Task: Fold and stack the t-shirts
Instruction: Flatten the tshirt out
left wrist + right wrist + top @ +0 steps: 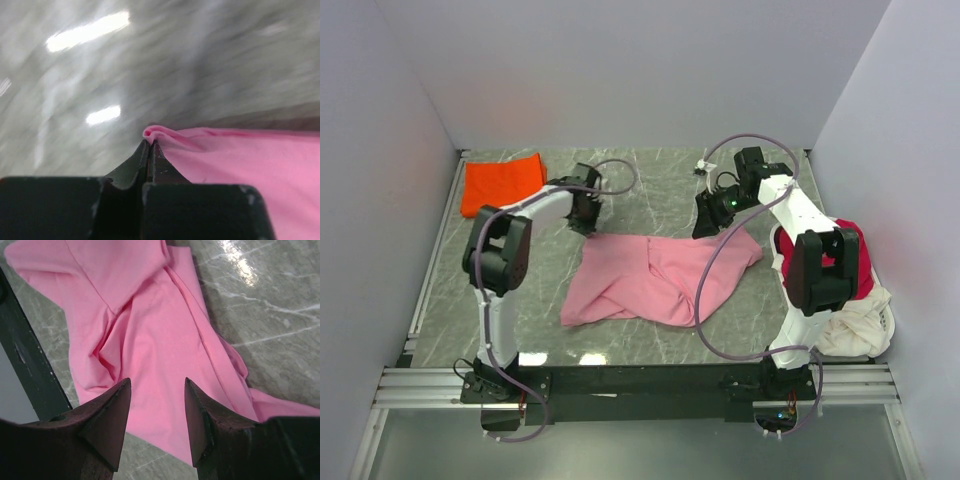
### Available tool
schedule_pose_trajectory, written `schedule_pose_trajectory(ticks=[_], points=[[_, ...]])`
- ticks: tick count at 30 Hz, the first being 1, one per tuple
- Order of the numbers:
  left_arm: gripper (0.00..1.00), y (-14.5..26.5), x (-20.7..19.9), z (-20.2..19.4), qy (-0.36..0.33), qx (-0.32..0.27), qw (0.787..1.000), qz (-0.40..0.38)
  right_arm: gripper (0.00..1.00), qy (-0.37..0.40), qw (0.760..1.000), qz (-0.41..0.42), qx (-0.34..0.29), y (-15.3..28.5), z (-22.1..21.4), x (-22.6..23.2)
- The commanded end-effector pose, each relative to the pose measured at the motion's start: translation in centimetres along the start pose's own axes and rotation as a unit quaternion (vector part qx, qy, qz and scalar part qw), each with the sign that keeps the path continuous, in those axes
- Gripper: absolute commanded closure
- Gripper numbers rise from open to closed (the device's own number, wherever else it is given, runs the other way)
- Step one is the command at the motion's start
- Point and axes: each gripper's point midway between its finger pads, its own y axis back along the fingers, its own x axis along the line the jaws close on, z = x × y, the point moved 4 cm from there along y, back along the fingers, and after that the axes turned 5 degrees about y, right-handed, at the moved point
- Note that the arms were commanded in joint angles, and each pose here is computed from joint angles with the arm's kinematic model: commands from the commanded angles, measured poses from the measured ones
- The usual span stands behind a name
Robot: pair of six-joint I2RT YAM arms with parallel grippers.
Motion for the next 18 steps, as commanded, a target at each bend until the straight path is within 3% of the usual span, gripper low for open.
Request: schedule_pose_trajectory(ticks=[1, 4, 8, 11, 18], points=[[1.00, 2.6, 4.8, -0.6, 0.087, -0.020, 0.995, 0.044, 0.46, 0.003, 1.000, -0.028, -0.004, 0.9, 0.2, -0.6], [1.00, 5.9, 6.9, -0.1, 0.123, -0.071, 0.988, 0.052, 0.46, -0.005, 0.999, -0.046, 0.007, 0.8, -0.4, -1.4], [1.00, 11.7, 7.5, 0.7, 0.146, -0.162, 0.975, 0.048, 0.46, -0.006, 0.997, -0.074, 0.023, 0.7, -1.0, -2.6], [1.00, 14.3, 7.5, 0.1, 0.153, -0.199, 0.967, 0.046, 0.46, -0.003, 0.995, -0.092, 0.031, 0.8, -1.3, -3.1], [1.00, 15.2, 5.9, -3.3, 0.145, -0.189, 0.971, -0.007, 0.44, 0.072, 0.995, -0.044, 0.045, -0.8, -0.2, -1.5]])
